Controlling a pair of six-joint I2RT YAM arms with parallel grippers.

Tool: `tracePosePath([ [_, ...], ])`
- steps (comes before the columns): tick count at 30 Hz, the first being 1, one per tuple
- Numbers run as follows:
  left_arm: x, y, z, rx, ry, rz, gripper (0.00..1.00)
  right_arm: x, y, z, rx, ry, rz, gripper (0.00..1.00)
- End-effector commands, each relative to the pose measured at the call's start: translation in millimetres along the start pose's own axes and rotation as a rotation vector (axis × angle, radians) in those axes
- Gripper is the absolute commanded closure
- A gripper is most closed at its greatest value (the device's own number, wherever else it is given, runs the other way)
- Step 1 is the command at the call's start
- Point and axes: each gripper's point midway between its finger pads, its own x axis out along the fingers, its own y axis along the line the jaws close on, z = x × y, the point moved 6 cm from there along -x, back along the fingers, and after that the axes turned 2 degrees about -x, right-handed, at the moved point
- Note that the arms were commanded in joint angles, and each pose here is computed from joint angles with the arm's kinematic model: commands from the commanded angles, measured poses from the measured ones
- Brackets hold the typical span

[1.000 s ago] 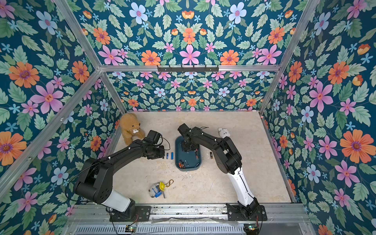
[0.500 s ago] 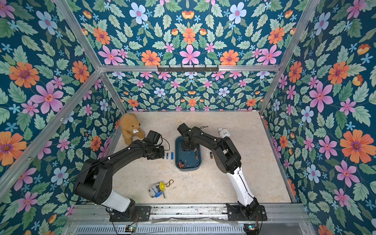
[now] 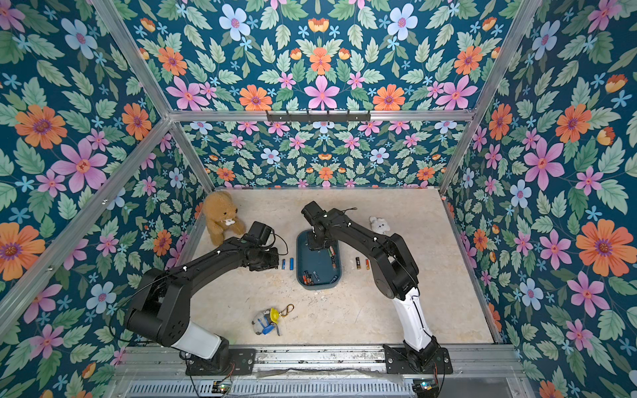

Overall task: Take the batteries out of the storage box
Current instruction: Pick up the battery from the storage box, then place the battery at the center of the board.

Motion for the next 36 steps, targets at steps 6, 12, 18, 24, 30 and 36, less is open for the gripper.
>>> tracePosePath([
  [6,0,2,-2,-0.005,-0.005,-0.001,0.70,-28,-11,0,0.022,-0.026,-0.028,0.88],
  [12,0,2,-3,-0.005,-0.004,0.001,0.70,-43,-25,0,0.042,-0.047,-0.044,0.88],
  [18,0,1,0,-0.004,-0.005,0.001,0.70,-54,-44,-2,0.068,-0.058,-0.069,0.88],
  [24,0,2,0,-0.001,-0.003,0.006,0.70,-64,-66,-10,0.098,-0.066,-0.096,0.87],
  [30,0,3,-2,-0.001,0.000,0.010,0.70,-67,-85,-23,0.119,-0.055,-0.125,0.87],
  [36,-1,3,-3,-0.002,0.001,0.011,0.70,-69,-100,-35,0.129,-0.043,-0.150,0.87],
])
